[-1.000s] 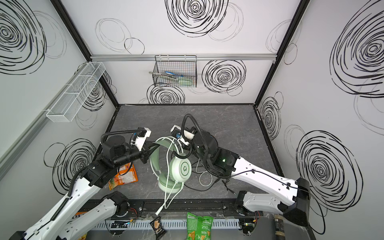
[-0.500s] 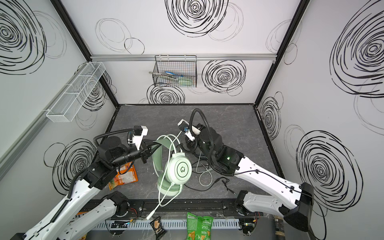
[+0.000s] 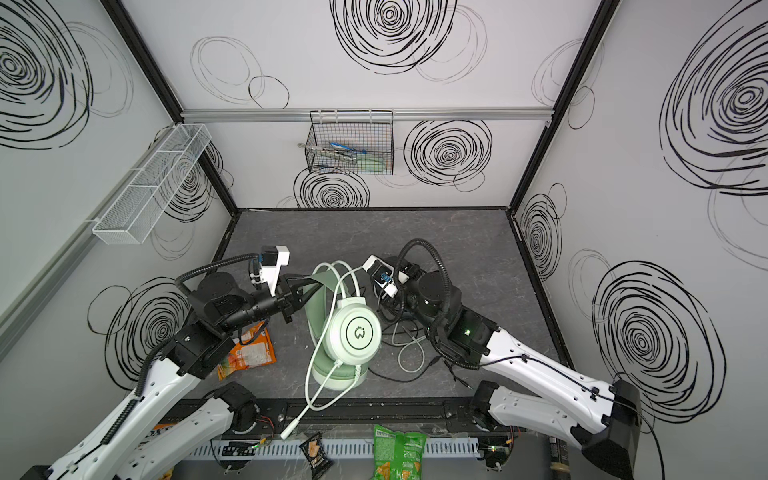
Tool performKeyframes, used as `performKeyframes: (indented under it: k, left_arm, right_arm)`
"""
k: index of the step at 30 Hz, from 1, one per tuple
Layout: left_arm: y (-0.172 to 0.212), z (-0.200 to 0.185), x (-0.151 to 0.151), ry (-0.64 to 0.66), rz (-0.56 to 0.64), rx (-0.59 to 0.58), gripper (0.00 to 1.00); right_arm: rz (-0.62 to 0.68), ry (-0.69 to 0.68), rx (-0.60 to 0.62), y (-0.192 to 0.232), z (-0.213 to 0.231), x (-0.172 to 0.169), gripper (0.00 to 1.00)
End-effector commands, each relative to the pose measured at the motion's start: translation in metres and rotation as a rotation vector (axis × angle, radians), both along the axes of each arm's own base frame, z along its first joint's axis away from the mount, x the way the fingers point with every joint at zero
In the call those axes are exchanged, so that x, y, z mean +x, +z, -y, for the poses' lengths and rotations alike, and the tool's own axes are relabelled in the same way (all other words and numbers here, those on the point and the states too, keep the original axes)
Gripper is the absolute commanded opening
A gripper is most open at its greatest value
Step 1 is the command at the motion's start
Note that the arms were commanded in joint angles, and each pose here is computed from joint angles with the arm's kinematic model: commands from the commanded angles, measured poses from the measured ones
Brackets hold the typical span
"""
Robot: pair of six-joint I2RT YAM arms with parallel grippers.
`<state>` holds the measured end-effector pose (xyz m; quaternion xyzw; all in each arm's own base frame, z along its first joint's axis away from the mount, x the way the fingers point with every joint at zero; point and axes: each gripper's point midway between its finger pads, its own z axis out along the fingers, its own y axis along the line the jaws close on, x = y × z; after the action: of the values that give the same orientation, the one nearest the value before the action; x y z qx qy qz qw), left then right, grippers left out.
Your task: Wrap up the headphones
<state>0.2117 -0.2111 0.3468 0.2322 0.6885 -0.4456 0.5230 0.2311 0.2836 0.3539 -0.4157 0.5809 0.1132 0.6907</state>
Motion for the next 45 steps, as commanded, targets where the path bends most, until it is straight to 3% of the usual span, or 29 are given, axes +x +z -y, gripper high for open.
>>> performKeyframes:
  k: [1,16,45]
  left_arm:
    - [0.059,-0.004,-0.01,-0.01,0.11,-0.132,0.0]
    - [0.085,-0.006,-0.019,-0.042,0.088,-0.255,0.0]
    - [0.136,-0.025,-0.016,0.041,0.083,-0.45,0.0]
  right_arm:
    - [0.054,0.07,0.109,0.022,-0.005,-0.008,0.29]
    - [0.057,0.244,0.202,0.009,-0.026,-0.021,0.45]
    - [-0.098,0.287,0.277,-0.032,-0.044,-0.014,0.51]
